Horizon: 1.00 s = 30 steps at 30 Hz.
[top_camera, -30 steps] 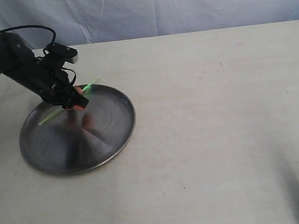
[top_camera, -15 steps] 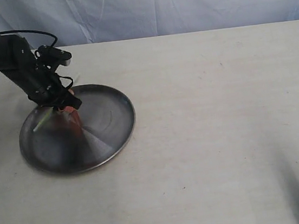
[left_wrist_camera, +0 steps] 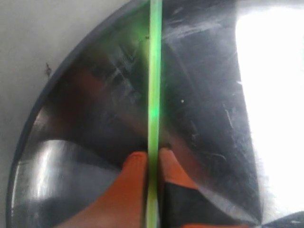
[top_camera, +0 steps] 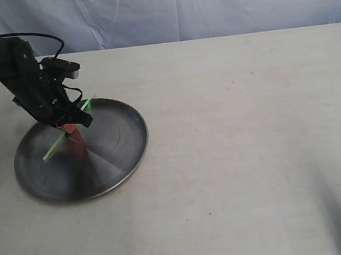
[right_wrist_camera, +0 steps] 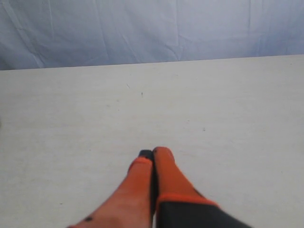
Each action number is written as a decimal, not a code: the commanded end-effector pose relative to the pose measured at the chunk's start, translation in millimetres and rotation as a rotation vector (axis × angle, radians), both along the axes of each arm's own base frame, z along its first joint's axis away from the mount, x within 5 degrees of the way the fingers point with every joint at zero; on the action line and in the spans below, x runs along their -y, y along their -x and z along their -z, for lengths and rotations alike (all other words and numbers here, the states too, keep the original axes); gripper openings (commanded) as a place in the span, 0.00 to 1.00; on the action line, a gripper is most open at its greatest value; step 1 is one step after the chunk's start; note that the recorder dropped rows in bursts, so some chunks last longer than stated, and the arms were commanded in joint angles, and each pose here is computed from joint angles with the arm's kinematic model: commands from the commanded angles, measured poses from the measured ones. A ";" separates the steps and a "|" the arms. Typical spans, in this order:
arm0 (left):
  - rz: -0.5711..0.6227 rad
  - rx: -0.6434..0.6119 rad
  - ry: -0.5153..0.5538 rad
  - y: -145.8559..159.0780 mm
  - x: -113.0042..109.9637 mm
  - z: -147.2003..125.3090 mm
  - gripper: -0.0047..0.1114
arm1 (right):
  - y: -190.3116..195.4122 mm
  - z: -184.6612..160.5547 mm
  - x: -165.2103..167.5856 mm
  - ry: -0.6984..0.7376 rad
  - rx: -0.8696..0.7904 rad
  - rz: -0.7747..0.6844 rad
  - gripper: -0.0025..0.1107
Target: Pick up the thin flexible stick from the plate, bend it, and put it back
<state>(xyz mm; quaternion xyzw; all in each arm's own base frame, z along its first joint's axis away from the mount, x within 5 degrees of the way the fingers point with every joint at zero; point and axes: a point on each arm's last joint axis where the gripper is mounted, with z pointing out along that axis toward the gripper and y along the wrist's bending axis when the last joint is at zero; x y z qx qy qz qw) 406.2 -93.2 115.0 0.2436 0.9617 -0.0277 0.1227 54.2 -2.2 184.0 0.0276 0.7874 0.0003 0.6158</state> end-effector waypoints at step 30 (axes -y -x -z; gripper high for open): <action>0.486 0.070 1.050 112.4 60.3 -137.7 0.04 | 14.1 -73.4 -3.5 -1.209 0.764 -0.258 0.01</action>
